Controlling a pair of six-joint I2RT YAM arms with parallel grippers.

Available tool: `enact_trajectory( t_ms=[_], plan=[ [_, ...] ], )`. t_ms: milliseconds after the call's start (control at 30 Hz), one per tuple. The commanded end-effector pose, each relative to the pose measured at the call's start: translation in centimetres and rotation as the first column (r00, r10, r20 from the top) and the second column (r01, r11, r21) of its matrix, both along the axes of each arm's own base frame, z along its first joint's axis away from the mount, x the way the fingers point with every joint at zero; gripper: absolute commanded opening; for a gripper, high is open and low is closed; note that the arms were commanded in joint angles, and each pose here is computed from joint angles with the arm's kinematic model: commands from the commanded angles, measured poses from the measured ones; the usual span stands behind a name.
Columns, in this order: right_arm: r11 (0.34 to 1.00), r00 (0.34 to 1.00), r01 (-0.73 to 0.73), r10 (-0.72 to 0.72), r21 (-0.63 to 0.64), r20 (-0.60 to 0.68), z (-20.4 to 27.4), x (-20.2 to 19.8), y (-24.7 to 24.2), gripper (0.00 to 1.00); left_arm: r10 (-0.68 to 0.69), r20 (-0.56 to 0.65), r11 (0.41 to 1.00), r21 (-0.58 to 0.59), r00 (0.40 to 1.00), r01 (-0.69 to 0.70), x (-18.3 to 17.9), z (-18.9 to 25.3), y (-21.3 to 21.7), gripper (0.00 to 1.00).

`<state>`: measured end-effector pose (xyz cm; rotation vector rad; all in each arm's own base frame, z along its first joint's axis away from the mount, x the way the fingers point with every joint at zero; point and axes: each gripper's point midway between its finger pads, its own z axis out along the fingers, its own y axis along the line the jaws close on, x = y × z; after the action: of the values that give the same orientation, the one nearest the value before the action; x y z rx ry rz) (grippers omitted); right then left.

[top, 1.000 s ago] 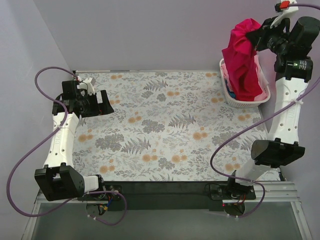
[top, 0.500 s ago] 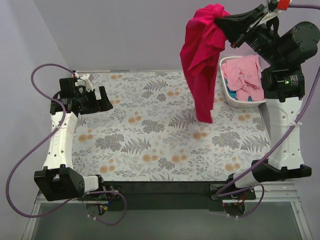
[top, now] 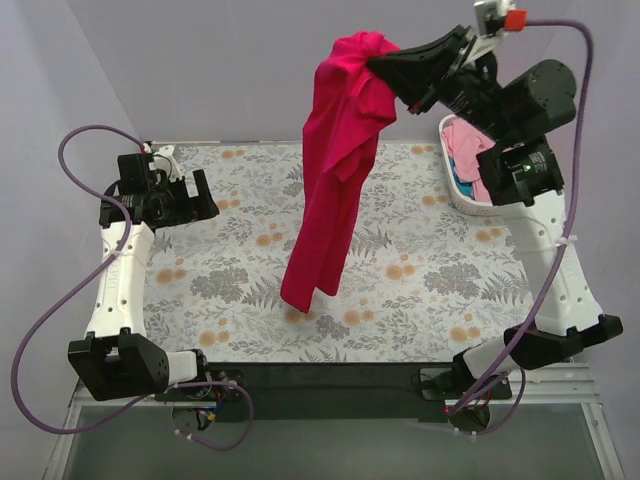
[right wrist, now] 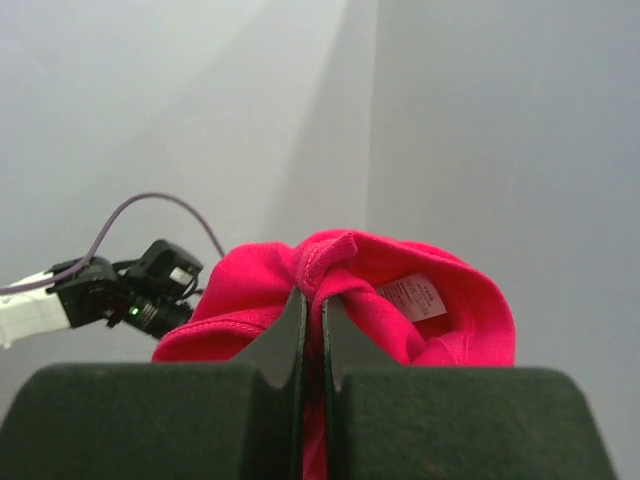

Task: Fold and stack the t-shirts
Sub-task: Move the tshirt to the center of the board, then flatten the tshirt out

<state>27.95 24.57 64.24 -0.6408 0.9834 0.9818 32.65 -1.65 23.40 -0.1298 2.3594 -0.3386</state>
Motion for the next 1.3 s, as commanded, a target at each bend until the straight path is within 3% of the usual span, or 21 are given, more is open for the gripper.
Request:
enact_trajectory(
  t_ms=[0, 33, 100, 167, 200, 267, 333, 467, 567, 667, 700, 767, 900, 1133, 1267],
  plan=[
    [0.999, 0.998, -0.050, 0.050, -0.009, -0.043, -2.3, -0.7, 2.1, 0.01, 0.033, 0.040, 0.999, 0.032, 0.999, -0.034, 0.5, 1.5, 0.8, 0.98],
    [0.996, 0.990, -0.069, 0.062, -0.054, -0.129, -6.5, 0.3, 3.7, 0.01, 0.032, 0.043, 0.999, 0.033, 0.999, -0.033, 0.4, 1.5, 0.8, 0.98],
    [0.994, 0.982, -0.071, 0.054, -0.088, -0.183, -9.8, -0.1, 4.1, 0.01, 0.026, 0.050, 0.999, 0.037, 0.998, -0.028, 0.3, 1.5, 0.7, 0.98],
    [0.979, 0.962, -0.088, 0.035, -0.185, -0.270, -16.5, -0.1, 5.6, 0.01, 0.005, 0.051, 1.000, 0.031, 0.999, -0.007, -0.1, 1.3, 0.4, 0.98],
    [0.964, 0.957, -0.085, 0.009, -0.252, -0.291, -19.6, -0.1, 6.1, 0.22, -0.018, 0.046, 1.000, 0.026, 0.999, 0.017, -0.3, 1.1, 0.1, 0.98],
    [0.900, 0.915, -0.213, 0.047, -0.379, -0.400, -27.0, -2.4, 8.4, 0.63, -0.089, 0.042, 0.995, -0.036, 0.995, 0.091, -1.0, 1.0, -1.5, 0.98],
    [0.849, 0.874, -0.292, 0.050, -0.440, -0.484, -32.3, -4.2, 8.5, 0.97, -0.195, 0.066, 0.973, -0.113, 0.978, 0.202, -1.7, 1.6, -3.6, 0.98],
    [0.798, 0.899, -0.206, -0.075, -0.566, -0.432, -35.5, -3.5, 5.7, 0.98, -0.371, 0.129, 0.899, -0.199, 0.920, 0.391, -3.4, 2.3, -6.6, 0.98],
    [0.751, 0.854, -0.207, -0.173, -0.627, -0.490, -39.0, -2.5, 2.5, 0.98, -0.474, 0.160, 0.843, -0.201, 0.866, 0.499, -4.6, 2.0, -8.1, 0.98],
    [0.699, 0.761, -0.304, -0.231, -0.648, -0.606, -44.4, -3.1, -0.5, 0.97, -0.559, 0.144, 0.799, -0.170, 0.817, 0.577, -5.3, 0.1, -9.8, 0.98],
    [0.682, 0.726, -0.346, -0.242, -0.645, -0.644, -46.5, -3.8, -1.1, 0.92, -0.568, 0.136, 0.801, -0.138, 0.812, 0.583, -5.0, -1.1, -9.6, 0.96],
    [0.662, 0.659, -0.409, -0.262, -0.629, -0.705, -49.5, -4.4, -1.9, 0.86, -0.654, 0.111, 0.742, -0.098, 0.748, 0.663, -5.6, -2.7, -12.2, 0.89],
    [0.637, 0.579, -0.475, -0.294, -0.607, -0.761, -53.4, -5.2, -2.5, 0.79, -0.747, 0.038, 0.665, 0.078, 0.664, 0.743, -4.6, -6.4, -16.1, 0.79],
    [0.651, 0.470, -0.489, -0.364, -0.581, -0.804, -57.7, -4.6, -2.8, 0.77, -0.724, -0.072, 0.660, 0.220, 0.686, 0.719, -0.2, -10.1, -17.5, 0.72],
    [0.651, 0.438, -0.501, -0.377, -0.570, -0.816, -59.7, -4.2, -2.5, 0.77, -0.688, -0.189, 0.664, 0.223, 0.700, 0.713, -0.4, -13.8, -16.4, 0.70]
  ],
)
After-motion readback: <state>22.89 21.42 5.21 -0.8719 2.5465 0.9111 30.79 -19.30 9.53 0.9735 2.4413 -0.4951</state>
